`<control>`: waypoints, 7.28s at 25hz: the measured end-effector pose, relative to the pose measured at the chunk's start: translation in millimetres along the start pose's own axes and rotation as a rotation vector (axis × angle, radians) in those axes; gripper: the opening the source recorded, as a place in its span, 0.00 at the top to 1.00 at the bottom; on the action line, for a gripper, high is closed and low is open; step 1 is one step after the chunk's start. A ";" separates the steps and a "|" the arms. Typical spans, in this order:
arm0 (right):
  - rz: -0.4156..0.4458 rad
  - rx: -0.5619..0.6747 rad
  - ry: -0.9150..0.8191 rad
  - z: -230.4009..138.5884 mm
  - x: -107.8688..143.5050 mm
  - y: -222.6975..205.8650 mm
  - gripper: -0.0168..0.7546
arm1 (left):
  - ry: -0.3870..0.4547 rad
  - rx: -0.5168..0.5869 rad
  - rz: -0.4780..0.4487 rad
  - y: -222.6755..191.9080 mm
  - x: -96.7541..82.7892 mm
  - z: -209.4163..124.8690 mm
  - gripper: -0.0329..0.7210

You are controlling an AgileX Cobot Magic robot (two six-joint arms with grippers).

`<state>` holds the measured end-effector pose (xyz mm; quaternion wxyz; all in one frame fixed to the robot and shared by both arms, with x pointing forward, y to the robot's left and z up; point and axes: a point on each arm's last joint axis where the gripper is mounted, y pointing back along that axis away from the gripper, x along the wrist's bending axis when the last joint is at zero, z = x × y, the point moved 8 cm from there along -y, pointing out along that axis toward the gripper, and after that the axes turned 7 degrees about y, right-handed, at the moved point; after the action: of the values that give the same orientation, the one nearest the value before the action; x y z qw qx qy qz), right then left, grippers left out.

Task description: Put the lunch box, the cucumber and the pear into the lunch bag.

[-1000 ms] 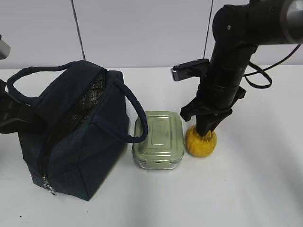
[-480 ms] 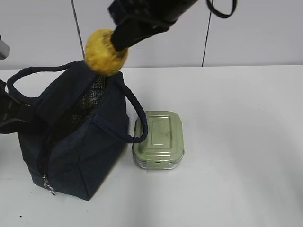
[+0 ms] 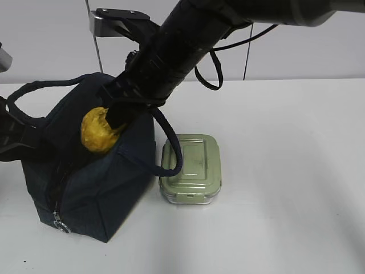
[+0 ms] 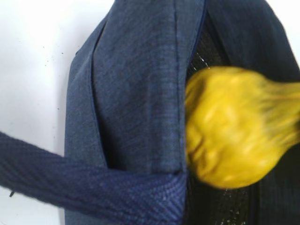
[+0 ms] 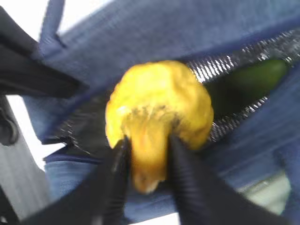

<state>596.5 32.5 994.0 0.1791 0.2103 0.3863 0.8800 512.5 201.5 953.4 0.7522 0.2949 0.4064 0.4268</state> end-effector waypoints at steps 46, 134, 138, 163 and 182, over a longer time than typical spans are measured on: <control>0.145 -0.192 -0.779 -174.8 -136.7 -17.0 0.22 | -0.001 0.011 -0.006 0.0 -1.0 -1.8 0.98; -0.087 0.115 -0.261 -5.5 -13.8 32.1 0.27 | 0.029 -0.011 -0.024 0.0 -4.2 1.9 0.98; -0.068 0.170 -0.316 -18.4 -20.7 0.8 0.31 | 0.029 -0.011 -0.024 0.0 -4.2 1.9 0.98; -0.326 0.011 -0.418 -77.8 -45.6 94.9 0.97 | -0.129 0.094 -0.194 -39.4 -99.4 49.7 0.98; -0.312 -0.200 -0.162 -70.8 -3.6 153.2 0.25 | -0.167 -0.131 -0.192 5.7 -116.0 63.3 0.43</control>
<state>540.1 -109.7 1065.5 0.3639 0.1989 0.3091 0.8558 529.4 95.8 1031.0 0.8384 0.2392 0.3402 0.3524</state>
